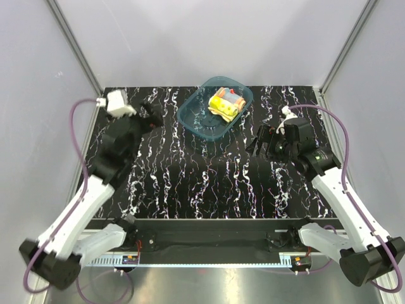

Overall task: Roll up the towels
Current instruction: Place the rolled towel into the container

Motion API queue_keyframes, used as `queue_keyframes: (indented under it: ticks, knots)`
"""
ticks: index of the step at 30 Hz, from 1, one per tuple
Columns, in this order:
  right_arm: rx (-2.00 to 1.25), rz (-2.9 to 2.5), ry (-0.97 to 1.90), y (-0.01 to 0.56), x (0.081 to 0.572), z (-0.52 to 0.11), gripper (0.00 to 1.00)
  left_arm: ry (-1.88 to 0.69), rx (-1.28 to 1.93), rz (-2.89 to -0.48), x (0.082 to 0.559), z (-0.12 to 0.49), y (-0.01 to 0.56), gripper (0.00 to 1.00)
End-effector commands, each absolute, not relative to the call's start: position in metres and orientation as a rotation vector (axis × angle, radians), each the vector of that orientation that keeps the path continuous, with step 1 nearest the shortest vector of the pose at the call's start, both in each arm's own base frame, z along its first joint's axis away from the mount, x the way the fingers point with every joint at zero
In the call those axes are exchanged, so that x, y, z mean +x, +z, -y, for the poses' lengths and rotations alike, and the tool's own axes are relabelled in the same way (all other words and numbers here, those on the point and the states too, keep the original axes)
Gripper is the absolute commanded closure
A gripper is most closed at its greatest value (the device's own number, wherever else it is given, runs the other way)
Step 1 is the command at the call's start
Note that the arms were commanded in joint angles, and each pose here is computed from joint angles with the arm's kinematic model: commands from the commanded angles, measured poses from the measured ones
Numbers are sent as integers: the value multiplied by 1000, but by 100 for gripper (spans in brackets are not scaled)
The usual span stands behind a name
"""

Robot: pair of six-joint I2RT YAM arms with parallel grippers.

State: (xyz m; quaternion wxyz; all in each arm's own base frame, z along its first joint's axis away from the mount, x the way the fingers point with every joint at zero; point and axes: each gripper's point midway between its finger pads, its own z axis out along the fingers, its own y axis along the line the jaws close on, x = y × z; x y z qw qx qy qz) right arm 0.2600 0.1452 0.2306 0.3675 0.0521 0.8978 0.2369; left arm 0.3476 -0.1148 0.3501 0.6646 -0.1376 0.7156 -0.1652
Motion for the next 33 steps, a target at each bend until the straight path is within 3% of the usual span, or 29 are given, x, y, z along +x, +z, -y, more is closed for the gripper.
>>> queue_keyframes:
  ticks: [1, 9, 15, 33]
  knots:
    - [112, -2194, 735, 263, 264, -158, 3, -90, -215, -1494, 315, 62, 353, 1]
    - [99, -2093, 912, 286, 253, -174, 0, 229, -282, -1639, 290, 6, 251, 1]
    - [99, -1912, 893, 296, 243, -159, 1, 186, -184, -1719, 299, 2, 188, 1]
    - [189, -1918, 669, 263, 248, -124, 0, 55, -164, -1645, 357, -29, 140, 1]
